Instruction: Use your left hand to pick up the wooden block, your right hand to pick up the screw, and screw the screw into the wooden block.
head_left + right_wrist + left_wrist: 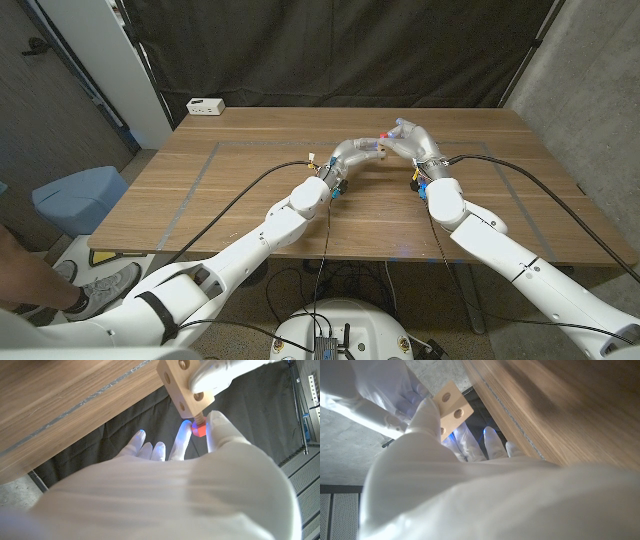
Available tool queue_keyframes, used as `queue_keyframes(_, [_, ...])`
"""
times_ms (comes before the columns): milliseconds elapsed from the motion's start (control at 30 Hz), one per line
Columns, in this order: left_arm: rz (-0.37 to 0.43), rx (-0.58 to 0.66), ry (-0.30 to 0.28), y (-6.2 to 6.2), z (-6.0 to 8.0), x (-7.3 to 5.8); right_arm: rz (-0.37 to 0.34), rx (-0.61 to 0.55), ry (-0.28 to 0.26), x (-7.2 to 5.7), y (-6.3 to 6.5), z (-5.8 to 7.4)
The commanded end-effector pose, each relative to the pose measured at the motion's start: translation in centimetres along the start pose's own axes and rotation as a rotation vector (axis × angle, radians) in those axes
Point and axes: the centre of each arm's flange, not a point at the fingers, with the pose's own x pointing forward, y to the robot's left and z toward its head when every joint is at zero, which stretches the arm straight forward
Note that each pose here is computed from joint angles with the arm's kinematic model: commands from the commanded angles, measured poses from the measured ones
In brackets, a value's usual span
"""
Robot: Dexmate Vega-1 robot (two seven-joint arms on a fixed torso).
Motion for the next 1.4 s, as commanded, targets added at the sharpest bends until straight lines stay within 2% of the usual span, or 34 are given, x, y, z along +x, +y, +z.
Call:
queue_keyframes(33, [0.0,-0.001,0.001,0.11,-0.01,0.11,0.005,-0.003,0.006,-0.02,-0.05,-0.06])
queue_keyframes(1400, [-0.004,-0.004,0.01,0.29,-0.29,0.68,0.055,-0.006,0.014,0.42,0.15,-0.44])
